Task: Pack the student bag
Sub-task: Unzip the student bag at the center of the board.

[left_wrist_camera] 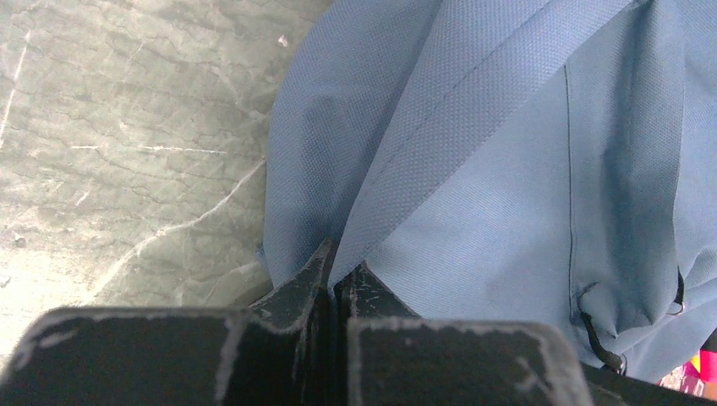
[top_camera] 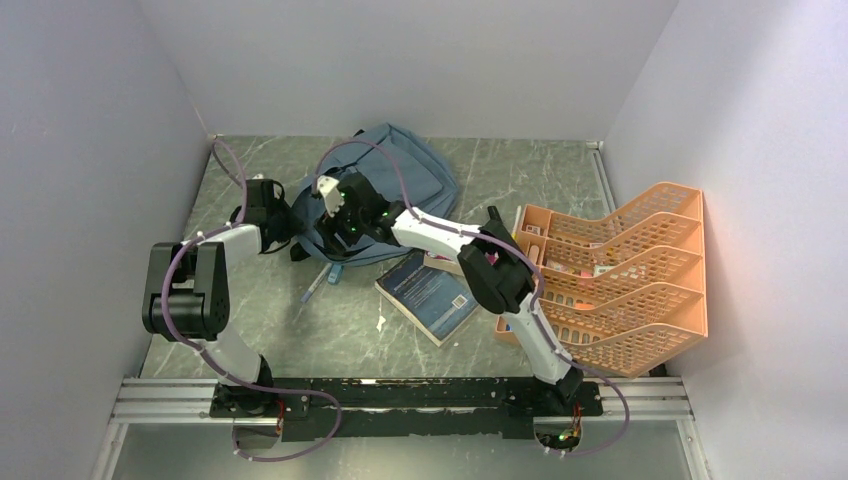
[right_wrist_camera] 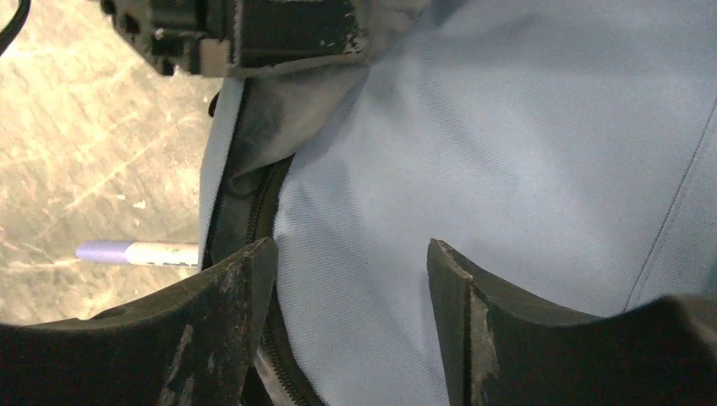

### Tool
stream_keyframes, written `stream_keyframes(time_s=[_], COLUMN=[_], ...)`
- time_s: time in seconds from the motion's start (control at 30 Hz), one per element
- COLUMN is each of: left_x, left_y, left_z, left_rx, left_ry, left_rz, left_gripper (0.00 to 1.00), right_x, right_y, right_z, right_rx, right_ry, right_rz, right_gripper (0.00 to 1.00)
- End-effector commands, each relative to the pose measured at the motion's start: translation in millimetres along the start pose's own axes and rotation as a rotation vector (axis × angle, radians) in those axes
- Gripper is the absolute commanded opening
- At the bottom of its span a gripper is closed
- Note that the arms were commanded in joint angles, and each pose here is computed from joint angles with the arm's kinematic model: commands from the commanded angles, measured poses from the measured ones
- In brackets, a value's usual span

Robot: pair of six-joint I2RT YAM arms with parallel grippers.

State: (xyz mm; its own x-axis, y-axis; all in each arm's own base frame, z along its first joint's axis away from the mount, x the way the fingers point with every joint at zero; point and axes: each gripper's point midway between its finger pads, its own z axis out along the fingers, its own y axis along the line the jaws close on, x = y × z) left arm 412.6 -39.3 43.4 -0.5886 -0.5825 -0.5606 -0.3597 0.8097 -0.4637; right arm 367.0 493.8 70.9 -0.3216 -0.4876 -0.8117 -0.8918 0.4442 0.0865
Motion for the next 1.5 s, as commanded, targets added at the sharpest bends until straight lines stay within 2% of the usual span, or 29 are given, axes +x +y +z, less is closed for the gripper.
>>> stream_keyframes(time_s=[0.0, 0.4, 0.43, 0.63, 0.73, 0.97, 1.23, 1.47], left_x=[15, 15, 16, 16, 13, -2, -3, 3], left_y=[5, 5, 4, 5, 4, 1, -7, -10], left_z=[3, 1, 1, 1, 0, -4, -2, 3], left_rx=[0.01, 0.01, 0.012, 0.006, 0.006, 0.054, 0.116, 0.143], left_ry=[0.052, 0.052, 0.054, 0.053, 0.049, 0.038, 0.056, 0.082], left_rz=[-0.011, -0.007, -0.007, -0.006, -0.005, -0.028, -0.028, -0.024], left_gripper=[0.05, 0.05, 0.05, 0.05, 0.05, 0.05, 0.05, 0.05], right_x=[13, 26, 25, 9, -6, -28, -59, -54], right_y=[8, 6, 6, -6, -14, -64, -138, -200], right_z=[3, 27, 27, 18, 6, -24, -76, -115], right_rx=[0.019, 0.123, 0.128, 0.22, 0.269, 0.319, 0.14, 0.021], right_ry=[0.058, 0.098, 0.094, 0.035, -0.008, -0.068, -0.249, -0.366], right_rz=[-0.107, -0.167, -0.166, -0.137, -0.127, 0.016, 0.357, 0.562], right_gripper=[0.72, 0.74, 0.71, 0.2, 0.01, 0.0, 0.0, 0.0])
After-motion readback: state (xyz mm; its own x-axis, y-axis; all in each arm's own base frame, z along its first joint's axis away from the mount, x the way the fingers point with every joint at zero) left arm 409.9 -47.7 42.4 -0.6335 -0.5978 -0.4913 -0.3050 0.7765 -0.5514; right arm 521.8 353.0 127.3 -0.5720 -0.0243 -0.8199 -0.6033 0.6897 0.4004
